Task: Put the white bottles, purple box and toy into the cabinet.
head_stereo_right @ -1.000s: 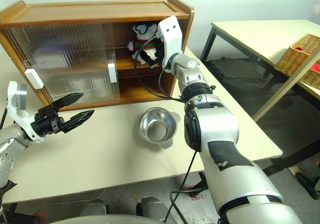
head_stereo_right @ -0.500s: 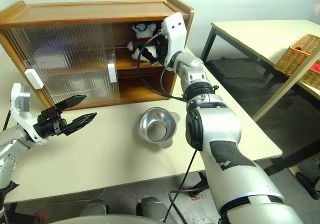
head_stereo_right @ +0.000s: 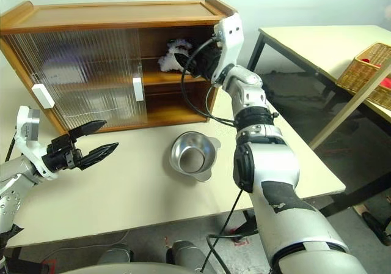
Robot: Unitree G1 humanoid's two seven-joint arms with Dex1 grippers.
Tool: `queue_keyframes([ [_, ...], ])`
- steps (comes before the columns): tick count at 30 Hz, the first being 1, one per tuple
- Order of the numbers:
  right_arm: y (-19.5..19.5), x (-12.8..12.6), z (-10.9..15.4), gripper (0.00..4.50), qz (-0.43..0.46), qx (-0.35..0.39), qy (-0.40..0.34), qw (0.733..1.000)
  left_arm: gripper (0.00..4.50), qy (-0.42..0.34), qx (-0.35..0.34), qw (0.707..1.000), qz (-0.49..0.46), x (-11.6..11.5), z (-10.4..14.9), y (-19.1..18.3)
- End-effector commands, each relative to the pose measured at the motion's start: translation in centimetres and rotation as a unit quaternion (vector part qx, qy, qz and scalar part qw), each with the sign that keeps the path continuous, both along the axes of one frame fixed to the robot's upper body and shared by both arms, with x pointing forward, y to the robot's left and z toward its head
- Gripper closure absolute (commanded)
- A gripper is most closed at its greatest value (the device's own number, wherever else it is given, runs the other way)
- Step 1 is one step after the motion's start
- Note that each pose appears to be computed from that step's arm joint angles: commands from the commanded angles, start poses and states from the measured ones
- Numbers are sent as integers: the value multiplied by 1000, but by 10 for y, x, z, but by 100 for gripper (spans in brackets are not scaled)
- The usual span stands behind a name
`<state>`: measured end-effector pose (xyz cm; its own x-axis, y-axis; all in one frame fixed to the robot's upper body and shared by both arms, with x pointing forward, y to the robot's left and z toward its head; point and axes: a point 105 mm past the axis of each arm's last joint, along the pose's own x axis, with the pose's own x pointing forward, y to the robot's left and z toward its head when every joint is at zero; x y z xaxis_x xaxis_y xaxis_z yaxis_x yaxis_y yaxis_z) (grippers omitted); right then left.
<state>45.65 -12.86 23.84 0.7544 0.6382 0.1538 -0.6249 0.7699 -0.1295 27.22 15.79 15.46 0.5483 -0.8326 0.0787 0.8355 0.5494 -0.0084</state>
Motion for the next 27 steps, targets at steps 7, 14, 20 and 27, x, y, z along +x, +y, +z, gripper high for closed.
queue_keyframes([
  [7, -21, -56, -8, 3, 55, 13, -2, 998, 0, 8, 4, 1000, -9, 0, -2, -3],
  [14, -58, -88, -55, 3, 32, 3, 77, 997, 0, 10, 5, 1000, -14, 1, -1, -3],
  [20, -78, -106, -98, 3, 39, 89, 192, 977, 0, 11, 7, 1000, -15, 1, 1, -3],
  [27, -84, -104, -117, 3, 29, 259, 290, 921, 0, 10, 10, 1000, -13, 1, 3, -2],
])
